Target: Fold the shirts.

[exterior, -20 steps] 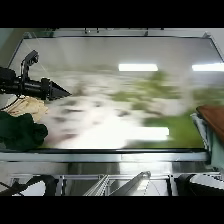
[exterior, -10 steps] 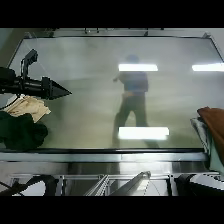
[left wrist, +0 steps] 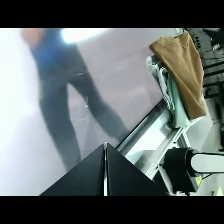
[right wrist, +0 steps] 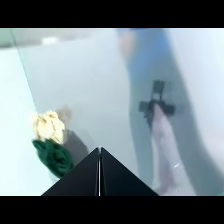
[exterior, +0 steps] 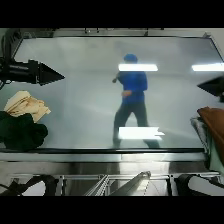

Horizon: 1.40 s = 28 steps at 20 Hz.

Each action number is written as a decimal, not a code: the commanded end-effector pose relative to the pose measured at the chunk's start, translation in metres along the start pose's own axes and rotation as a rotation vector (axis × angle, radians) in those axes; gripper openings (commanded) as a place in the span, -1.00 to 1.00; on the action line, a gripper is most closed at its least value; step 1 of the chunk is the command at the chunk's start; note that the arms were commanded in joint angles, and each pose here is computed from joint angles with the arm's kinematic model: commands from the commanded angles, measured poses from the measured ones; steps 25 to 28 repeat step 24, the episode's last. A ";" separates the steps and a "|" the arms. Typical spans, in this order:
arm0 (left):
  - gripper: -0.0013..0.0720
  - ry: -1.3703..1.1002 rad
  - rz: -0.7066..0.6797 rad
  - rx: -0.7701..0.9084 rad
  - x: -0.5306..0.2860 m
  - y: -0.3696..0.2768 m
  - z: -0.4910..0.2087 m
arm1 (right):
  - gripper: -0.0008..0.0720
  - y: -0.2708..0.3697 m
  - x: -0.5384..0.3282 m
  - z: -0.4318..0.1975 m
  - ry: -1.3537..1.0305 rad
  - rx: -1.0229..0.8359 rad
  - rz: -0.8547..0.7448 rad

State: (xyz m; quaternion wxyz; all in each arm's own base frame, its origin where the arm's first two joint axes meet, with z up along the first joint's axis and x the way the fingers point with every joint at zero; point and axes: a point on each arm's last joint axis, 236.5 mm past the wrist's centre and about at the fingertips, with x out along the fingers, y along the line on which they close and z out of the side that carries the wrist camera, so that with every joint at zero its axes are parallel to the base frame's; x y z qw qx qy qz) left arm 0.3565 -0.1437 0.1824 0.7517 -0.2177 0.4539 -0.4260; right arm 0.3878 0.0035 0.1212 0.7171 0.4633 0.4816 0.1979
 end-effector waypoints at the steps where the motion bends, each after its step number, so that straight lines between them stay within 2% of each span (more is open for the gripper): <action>1: -0.91 0.003 0.030 0.039 -0.001 -0.029 -0.023 | -0.93 0.068 0.064 -0.027 0.003 -0.430 -0.035; 3: -0.91 0.038 0.084 0.007 0.010 -0.028 -0.062 | -0.93 0.084 0.074 -0.057 0.015 -0.611 -0.132; 6: -0.90 0.033 0.116 -0.022 0.024 -0.028 -0.109 | -0.93 0.084 0.078 -0.117 0.058 -0.763 -0.200; 11: -0.90 0.024 0.123 -0.055 0.032 -0.023 -0.148 | -0.93 0.053 0.092 -0.146 0.071 -0.740 -0.224; 16: -0.91 0.002 0.131 -0.048 0.032 -0.023 -0.155 | -0.93 0.066 0.098 -0.152 0.079 -0.688 -0.149; 28: -0.91 -0.017 0.137 -0.045 0.030 -0.025 -0.157 | -0.93 0.066 0.098 -0.152 0.079 -0.688 -0.149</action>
